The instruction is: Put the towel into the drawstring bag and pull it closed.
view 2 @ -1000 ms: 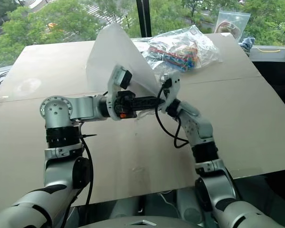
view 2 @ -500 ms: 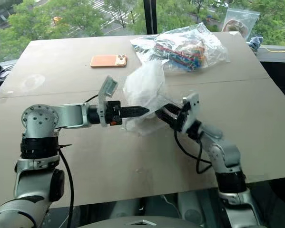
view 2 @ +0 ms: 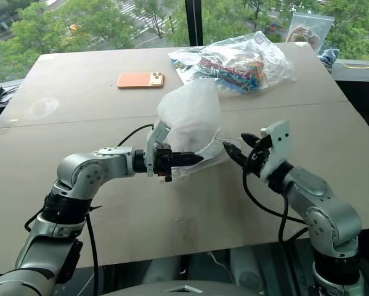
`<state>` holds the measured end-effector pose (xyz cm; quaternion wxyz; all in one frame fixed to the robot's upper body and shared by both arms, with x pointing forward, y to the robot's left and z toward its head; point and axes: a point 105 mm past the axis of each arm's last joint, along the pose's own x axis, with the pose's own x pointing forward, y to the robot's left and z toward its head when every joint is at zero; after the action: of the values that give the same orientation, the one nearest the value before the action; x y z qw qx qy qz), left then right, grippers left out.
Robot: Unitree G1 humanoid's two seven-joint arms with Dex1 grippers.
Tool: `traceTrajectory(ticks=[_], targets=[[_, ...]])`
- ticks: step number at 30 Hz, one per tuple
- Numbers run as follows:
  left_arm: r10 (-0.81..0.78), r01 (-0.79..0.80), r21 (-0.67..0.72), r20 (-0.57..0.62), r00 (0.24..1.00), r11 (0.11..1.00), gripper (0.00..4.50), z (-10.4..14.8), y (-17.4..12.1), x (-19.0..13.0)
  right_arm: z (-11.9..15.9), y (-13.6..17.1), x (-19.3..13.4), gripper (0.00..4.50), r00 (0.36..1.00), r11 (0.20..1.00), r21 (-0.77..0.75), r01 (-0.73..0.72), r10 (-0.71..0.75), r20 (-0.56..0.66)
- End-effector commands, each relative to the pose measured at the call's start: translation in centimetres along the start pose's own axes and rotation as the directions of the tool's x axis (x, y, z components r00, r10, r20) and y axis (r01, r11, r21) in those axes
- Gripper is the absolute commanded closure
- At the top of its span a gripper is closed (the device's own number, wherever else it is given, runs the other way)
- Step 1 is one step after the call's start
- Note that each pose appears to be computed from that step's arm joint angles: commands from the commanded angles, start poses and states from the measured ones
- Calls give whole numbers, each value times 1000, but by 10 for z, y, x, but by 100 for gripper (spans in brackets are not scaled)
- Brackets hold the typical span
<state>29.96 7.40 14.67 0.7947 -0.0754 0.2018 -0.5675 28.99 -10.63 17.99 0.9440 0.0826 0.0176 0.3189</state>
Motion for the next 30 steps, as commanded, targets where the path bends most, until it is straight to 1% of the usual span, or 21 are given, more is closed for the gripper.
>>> traceTrajectory(ticks=[1,5,10,11,12,14,17,19,21,23,25,26,28,29,30], targets=[[-30,29,86,11,999,996,450,8,-7,4,7,1,9,133,1000,998,57,11,-13,25],[-29,28,101,11,1000,995,450,8,-5,5,8,9,20,133,999,994,110,-23,20,28],[-26,23,118,19,999,993,450,9,-4,7,4,13,31,133,999,989,139,-52,51,8],[-25,22,119,21,999,993,450,9,-4,7,3,14,32,185,998,988,142,-55,56,3],[-23,20,122,23,999,992,450,9,-4,8,2,13,34,214,998,989,137,-54,55,-2],[-20,16,131,26,999,991,450,8,-4,8,3,14,36,299,998,989,135,-66,67,0],[-12,7,138,35,999,990,450,9,-3,7,5,16,37,448,997,988,132,-83,83,2],[-4,-6,164,63,998,986,450,12,-2,6,6,15,36,448,997,989,124,-82,82,6],[-12,-2,153,87,996,988,450,15,-2,0,11,12,35,448,997,989,127,-75,72,29],[-62,41,130,163,985,991,450,27,-8,-10,15,11,33,448,997,988,135,-73,66,50],[-51,40,48,245,968,998,395,41,-5,-24,20,8,31,450,996,987,145,-66,55,73],[-29,24,22,258,966,999,367,44,-1,-30,22,7,31,450,995,987,150,-62,50,83],[63,-67,7,255,965,998,280,40,14,-48,27,5,30,450,993,985,162,-59,41,109],[137,-135,-26,262,955,991,224,36,27,-63,31,5,29,450,991,984,168,-60,39,126],[180,-174,-49,247,952,984,186,28,34,-77,35,4,28,450,989,983,174,-62,38,142]])
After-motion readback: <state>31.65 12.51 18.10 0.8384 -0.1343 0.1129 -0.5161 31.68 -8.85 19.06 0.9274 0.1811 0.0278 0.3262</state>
